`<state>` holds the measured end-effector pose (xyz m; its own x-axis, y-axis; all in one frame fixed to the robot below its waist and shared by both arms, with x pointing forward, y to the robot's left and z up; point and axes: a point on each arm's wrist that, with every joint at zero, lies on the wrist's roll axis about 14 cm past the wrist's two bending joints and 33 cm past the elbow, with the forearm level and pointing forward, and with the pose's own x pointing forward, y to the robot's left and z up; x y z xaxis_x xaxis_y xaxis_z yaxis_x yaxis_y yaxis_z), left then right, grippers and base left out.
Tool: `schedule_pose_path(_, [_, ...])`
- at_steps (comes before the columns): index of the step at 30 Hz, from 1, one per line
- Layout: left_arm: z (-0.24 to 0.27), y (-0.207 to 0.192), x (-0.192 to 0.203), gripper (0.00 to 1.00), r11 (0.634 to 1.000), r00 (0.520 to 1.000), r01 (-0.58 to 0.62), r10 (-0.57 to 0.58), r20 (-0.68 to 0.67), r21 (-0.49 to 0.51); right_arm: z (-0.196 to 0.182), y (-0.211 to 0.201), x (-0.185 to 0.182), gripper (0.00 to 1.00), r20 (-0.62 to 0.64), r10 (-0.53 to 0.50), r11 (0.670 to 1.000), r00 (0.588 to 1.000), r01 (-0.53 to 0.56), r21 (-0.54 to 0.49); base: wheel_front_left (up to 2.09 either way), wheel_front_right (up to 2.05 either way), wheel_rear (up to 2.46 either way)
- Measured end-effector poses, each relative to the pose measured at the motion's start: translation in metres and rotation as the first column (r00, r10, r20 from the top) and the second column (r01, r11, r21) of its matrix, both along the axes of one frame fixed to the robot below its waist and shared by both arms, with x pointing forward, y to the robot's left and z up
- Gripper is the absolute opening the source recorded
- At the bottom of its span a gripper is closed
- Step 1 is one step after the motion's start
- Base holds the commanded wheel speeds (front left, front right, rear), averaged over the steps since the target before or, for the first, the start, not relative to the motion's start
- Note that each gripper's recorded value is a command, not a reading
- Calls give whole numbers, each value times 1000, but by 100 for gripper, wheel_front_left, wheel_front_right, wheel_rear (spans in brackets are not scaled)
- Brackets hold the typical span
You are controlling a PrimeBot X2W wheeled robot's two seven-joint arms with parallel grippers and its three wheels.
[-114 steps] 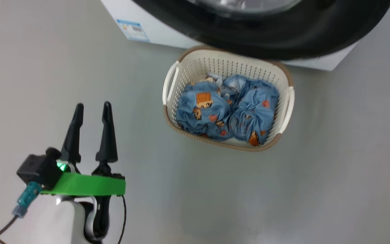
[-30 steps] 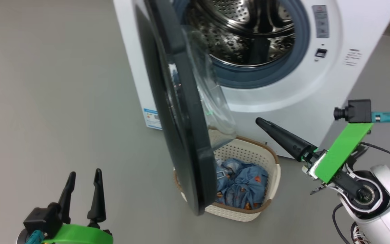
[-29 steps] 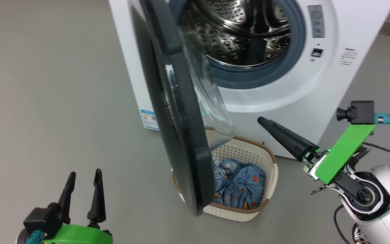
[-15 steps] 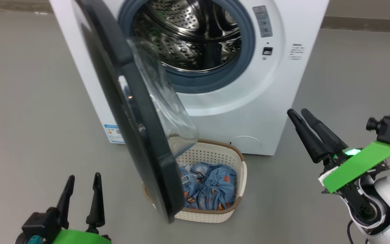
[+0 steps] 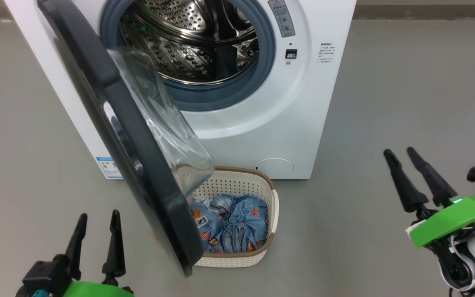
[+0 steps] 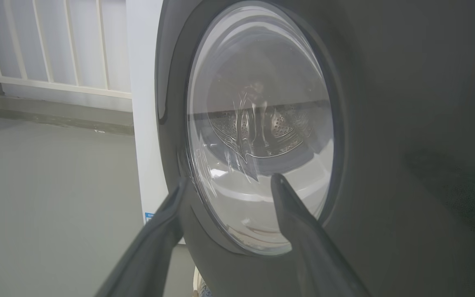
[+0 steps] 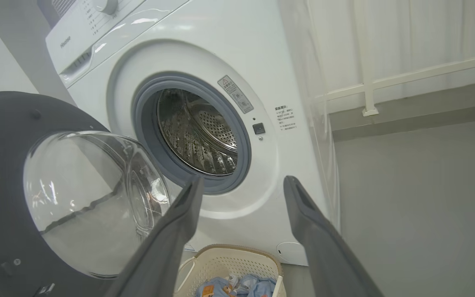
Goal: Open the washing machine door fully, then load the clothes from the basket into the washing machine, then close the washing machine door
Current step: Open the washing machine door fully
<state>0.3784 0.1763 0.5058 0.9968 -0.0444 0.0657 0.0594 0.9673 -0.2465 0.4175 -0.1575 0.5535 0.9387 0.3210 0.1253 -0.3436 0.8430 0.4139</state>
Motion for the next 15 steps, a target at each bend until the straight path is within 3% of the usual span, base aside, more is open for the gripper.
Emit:
schedule_pose_path(8, [-1, -4, 2, 100, 1000, 1000, 11, -11, -1, -6, -14, -37, 1, 100, 14, -156, 985, 988, 157, -76, 0, 0, 0])
schedule_pose_path(15, [2, -4, 1, 100, 1000, 1000, 10, -10, 10, -6, -27, -49, -6, 100, 7, -218, 968, 976, 217, -128, 0, 0, 0])
